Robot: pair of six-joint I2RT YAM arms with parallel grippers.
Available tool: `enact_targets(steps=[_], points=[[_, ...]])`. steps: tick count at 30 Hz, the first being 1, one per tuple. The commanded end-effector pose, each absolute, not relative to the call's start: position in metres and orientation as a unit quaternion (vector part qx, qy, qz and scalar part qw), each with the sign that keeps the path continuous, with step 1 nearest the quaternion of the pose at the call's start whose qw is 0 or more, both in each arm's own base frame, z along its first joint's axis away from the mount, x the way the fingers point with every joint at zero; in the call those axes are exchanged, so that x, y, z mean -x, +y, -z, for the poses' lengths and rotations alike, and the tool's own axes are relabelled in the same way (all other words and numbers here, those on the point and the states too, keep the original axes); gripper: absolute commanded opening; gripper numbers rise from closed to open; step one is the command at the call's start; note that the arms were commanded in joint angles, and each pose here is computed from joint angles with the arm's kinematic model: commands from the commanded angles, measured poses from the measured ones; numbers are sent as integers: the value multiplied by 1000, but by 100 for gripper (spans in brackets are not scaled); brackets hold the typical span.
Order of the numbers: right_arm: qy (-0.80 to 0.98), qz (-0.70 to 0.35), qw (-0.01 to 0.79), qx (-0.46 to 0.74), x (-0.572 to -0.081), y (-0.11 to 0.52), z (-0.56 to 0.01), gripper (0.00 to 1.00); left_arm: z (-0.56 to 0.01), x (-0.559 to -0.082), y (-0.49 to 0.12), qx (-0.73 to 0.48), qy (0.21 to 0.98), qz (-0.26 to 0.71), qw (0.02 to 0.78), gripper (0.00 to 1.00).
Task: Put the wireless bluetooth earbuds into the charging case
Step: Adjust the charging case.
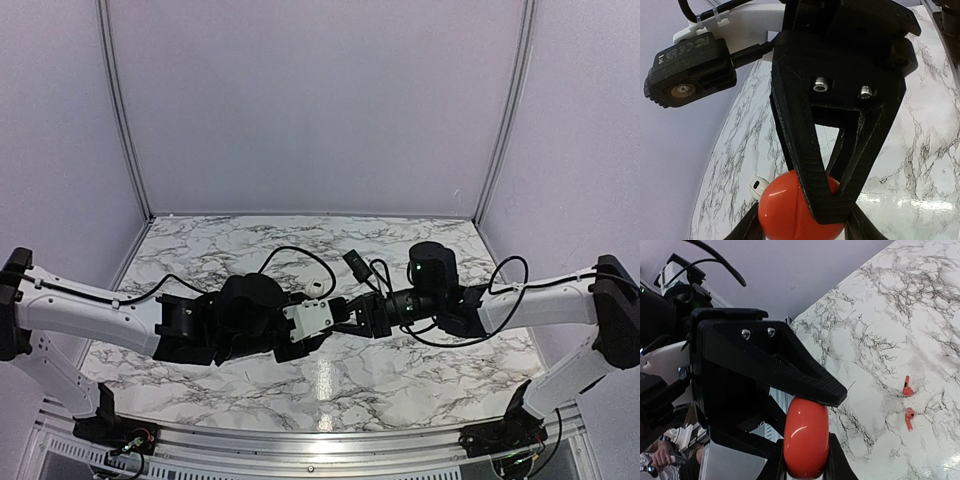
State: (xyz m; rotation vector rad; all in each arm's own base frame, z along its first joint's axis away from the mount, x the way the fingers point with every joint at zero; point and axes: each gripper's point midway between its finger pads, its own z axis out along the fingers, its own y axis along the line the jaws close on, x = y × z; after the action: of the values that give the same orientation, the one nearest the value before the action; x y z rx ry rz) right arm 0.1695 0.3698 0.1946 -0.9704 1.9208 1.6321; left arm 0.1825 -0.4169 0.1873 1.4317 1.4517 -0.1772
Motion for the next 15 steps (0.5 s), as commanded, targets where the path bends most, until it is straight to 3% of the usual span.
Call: enact_targets(steps=[1, 15], points=[[674, -602, 245, 352, -171, 375, -213, 12, -200, -187, -424, -573, 611, 85, 540, 33], [669, -608, 266, 336, -177, 375, -222, 9, -207, -194, -428, -540, 626, 90, 555, 33]])
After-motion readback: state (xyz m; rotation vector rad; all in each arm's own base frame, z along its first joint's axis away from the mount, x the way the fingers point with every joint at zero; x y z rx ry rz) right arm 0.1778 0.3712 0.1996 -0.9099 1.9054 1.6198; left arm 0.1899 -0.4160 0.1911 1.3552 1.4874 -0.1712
